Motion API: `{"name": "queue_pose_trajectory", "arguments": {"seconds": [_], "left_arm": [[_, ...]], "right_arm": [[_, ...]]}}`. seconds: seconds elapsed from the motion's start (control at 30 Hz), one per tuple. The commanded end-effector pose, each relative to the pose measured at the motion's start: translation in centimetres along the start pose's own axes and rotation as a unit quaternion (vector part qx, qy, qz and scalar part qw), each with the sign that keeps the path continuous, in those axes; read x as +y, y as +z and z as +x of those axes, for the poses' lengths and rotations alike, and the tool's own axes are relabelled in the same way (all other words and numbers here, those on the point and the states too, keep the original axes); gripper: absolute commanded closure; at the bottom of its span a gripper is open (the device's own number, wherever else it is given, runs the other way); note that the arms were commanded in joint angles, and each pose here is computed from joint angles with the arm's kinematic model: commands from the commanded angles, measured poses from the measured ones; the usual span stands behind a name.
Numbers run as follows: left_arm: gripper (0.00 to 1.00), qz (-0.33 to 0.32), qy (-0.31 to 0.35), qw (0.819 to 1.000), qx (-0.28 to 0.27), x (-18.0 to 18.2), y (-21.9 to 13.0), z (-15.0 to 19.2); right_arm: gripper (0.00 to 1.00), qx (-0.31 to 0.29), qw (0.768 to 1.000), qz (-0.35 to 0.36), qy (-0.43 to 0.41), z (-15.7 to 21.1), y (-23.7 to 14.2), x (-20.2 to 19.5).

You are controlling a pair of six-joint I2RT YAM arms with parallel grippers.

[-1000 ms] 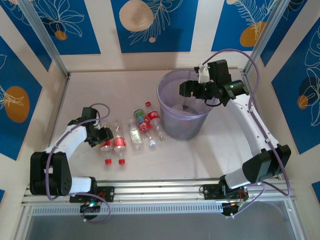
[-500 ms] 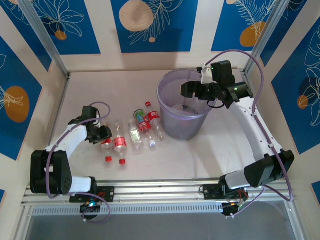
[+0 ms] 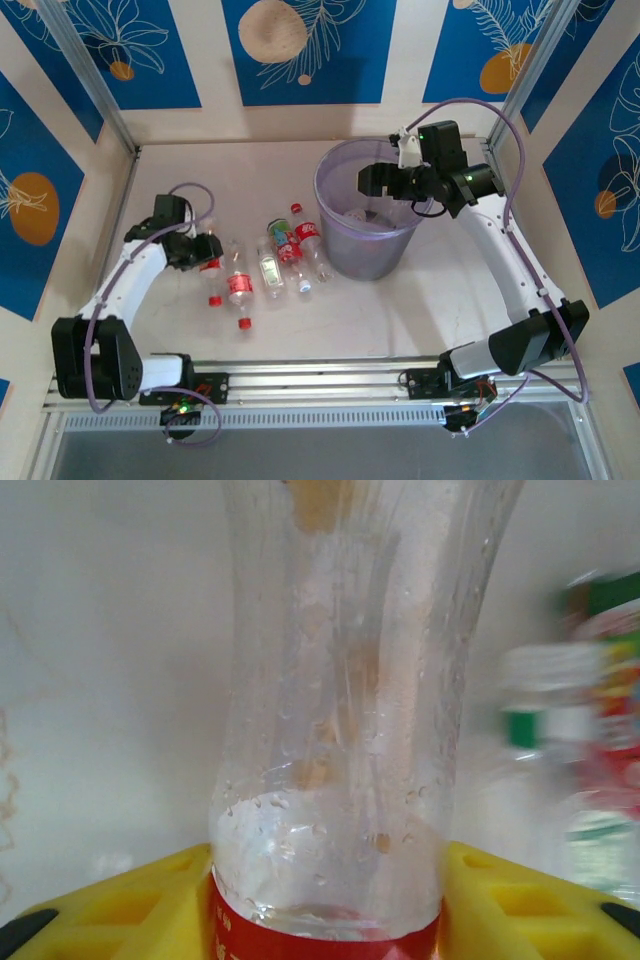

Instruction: Put the plastic bottles in the bin

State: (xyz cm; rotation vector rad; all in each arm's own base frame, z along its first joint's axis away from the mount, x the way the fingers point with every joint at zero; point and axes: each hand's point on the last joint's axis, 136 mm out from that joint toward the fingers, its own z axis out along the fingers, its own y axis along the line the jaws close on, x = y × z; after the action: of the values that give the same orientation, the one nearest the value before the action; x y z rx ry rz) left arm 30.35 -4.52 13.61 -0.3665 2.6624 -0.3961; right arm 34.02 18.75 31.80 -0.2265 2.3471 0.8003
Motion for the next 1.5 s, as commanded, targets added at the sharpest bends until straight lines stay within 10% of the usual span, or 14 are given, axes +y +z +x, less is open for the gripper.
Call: {"name": "queue_pose_trajectory", "arguments": {"seconds": [0.0, 0.57, 0.93, 1.23, 1.47], "left_arm": [[0.48, 0.09, 0.046, 0.994, -0.052, -5.0, -4.7, -2.7], [0.53, 0.36, 0.222, 0.893, -0.155, -19.7, -10.3, -1.5], [0.53, 0.371, 0.24, 0.884, -0.153, -20.6, -10.4, -0.5], [0.52, 0.353, 0.232, 0.893, -0.157, -20.3, -9.8, -1.0], [0.01, 0.349, 0.237, 0.892, -0.164, -19.9, -10.5, -0.7]], "right_arm": [[0.24, -0.031, 0.997, -0.062, -0.037, -1.8, -1.8, 4.2], [0.13, 0.0, 0.973, -0.212, -0.087, -2.8, 4.7, 15.9], [0.1, 0.044, 0.981, -0.177, -0.068, -3.1, 12.7, 15.9], [0.36, 0.054, 0.98, -0.178, -0.072, -3.0, 13.6, 16.1], [0.5, 0.03, 0.979, -0.182, -0.085, -4.6, 12.4, 16.6]]}}
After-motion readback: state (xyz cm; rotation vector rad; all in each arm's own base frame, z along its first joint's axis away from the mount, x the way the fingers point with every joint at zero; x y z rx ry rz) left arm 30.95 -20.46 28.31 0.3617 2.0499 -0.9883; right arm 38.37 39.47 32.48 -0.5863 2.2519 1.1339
